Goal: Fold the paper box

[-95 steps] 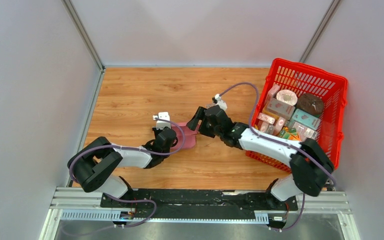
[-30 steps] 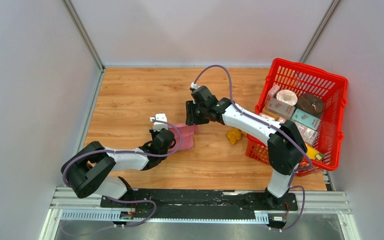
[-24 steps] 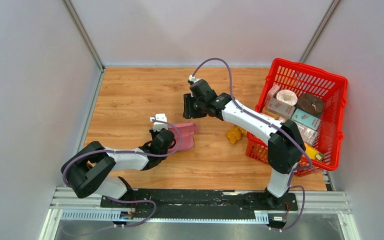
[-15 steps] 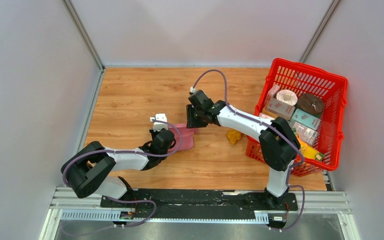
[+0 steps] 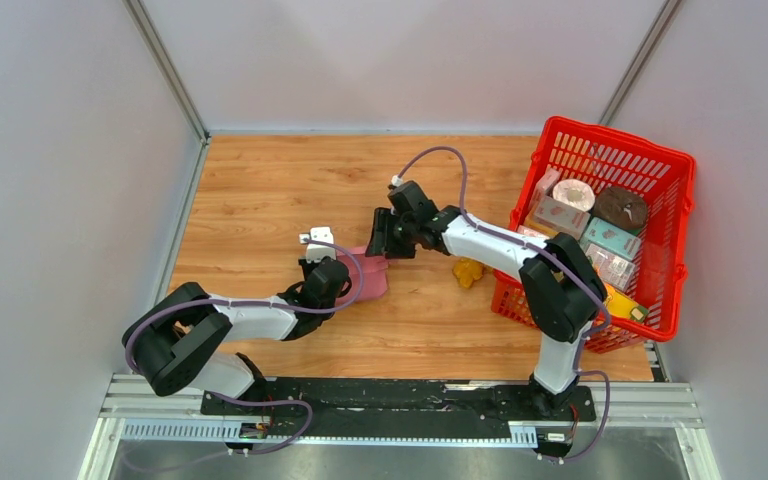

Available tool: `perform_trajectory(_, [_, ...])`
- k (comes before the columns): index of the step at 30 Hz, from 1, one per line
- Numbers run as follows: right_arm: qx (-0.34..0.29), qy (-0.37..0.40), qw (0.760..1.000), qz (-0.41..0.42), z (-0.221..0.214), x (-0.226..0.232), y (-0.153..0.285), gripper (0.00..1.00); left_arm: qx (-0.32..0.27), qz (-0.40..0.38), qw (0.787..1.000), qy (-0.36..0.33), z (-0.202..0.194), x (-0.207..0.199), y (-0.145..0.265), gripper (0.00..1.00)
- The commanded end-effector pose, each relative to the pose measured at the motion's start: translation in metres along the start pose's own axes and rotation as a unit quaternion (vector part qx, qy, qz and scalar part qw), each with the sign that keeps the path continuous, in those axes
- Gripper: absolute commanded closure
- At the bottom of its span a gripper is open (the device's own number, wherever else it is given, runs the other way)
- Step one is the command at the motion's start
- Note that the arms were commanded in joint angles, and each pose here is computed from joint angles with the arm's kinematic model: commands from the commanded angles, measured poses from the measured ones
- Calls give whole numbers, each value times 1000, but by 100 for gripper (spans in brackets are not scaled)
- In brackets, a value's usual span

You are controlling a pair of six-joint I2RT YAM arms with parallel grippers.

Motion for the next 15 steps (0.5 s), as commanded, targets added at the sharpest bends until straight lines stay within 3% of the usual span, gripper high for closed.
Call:
perform_trajectory(1, [-50, -45, 996, 57, 27, 7, 19, 45, 20, 3, 1000, -20, -14, 6, 1, 100])
perform_trajectory(9, [-19, -84, 991, 106, 31, 16, 9, 43, 26, 3, 999, -22, -14, 5, 1, 100])
perform_trajectory(15, [-6, -97, 987, 129, 29, 22, -1, 51, 27, 4, 999, -28, -14, 4, -1, 100])
Point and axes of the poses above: each gripper's point midway between its finger pads, its own y axis back along the fingers, its own x axis along the line the jaws close on, z = x × y, the point moved 4 cm from there along y, back along the fingers, and after that the axes turned 1 degree about y, right-handed, at the moved point
